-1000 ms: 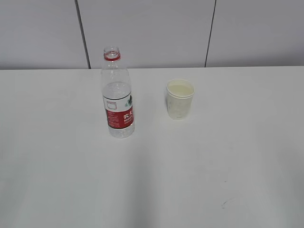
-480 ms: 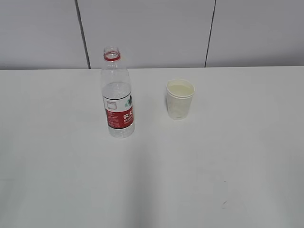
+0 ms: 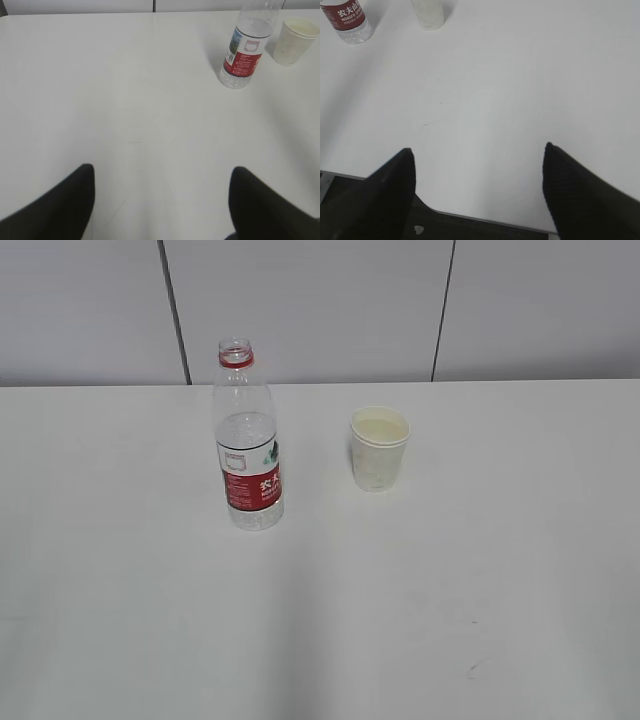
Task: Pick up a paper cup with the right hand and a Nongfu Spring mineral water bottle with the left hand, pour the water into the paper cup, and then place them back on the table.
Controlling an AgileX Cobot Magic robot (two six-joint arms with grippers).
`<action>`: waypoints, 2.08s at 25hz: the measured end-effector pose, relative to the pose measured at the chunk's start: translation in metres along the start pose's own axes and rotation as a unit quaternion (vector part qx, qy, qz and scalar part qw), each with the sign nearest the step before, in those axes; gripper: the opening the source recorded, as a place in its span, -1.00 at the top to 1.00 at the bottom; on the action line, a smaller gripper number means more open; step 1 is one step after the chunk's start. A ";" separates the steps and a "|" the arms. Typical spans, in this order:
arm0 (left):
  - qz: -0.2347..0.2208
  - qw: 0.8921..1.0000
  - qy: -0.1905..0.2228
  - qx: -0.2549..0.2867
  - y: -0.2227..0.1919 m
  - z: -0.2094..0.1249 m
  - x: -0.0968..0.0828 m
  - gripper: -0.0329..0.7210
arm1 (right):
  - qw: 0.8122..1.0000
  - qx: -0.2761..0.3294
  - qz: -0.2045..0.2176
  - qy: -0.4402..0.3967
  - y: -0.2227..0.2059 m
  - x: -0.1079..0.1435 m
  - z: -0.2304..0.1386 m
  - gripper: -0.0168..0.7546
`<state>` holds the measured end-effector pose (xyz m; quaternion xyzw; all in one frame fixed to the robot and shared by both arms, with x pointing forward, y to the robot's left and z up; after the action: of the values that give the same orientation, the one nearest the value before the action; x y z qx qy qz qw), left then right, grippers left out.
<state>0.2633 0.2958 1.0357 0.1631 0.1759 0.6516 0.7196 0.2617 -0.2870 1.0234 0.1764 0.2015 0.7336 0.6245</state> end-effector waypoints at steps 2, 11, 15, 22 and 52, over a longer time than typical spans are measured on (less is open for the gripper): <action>0.000 1.000 0.000 0.000 0.000 0.000 0.000 -0.42 | 1.000 0.000 0.000 0.000 0.000 0.000 0.000 -0.56; 0.000 1.000 0.000 0.000 0.000 0.000 0.000 -0.41 | 1.000 0.000 0.000 0.000 0.000 0.000 0.000 -0.57; 0.000 1.000 0.000 0.000 0.000 0.000 0.000 -0.41 | 1.000 0.001 0.000 0.000 0.000 0.000 0.000 -0.56; 0.000 1.000 0.000 0.000 0.000 0.000 0.000 -0.41 | 1.000 0.001 0.000 0.000 0.000 0.000 0.000 -0.56; 0.000 1.000 0.000 0.000 0.000 0.000 0.000 -0.36 | 1.000 0.001 0.000 0.000 0.000 0.000 0.000 -0.57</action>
<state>0.2633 0.2958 1.0357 0.1631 0.1759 0.6516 0.7196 0.2616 -0.2870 1.0232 0.1768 0.2021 0.7335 0.6244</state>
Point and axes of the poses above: a point on each arm's last joint axis where the gripper is mounted, y pointing back along that axis away from the gripper, x along the wrist's bending axis when the last joint is at zero, z = x × y, the point moved 4 cm from there along -y, pointing out along that axis toward the gripper, and after that the axes turned 1 degree about y, right-handed, at the moved point
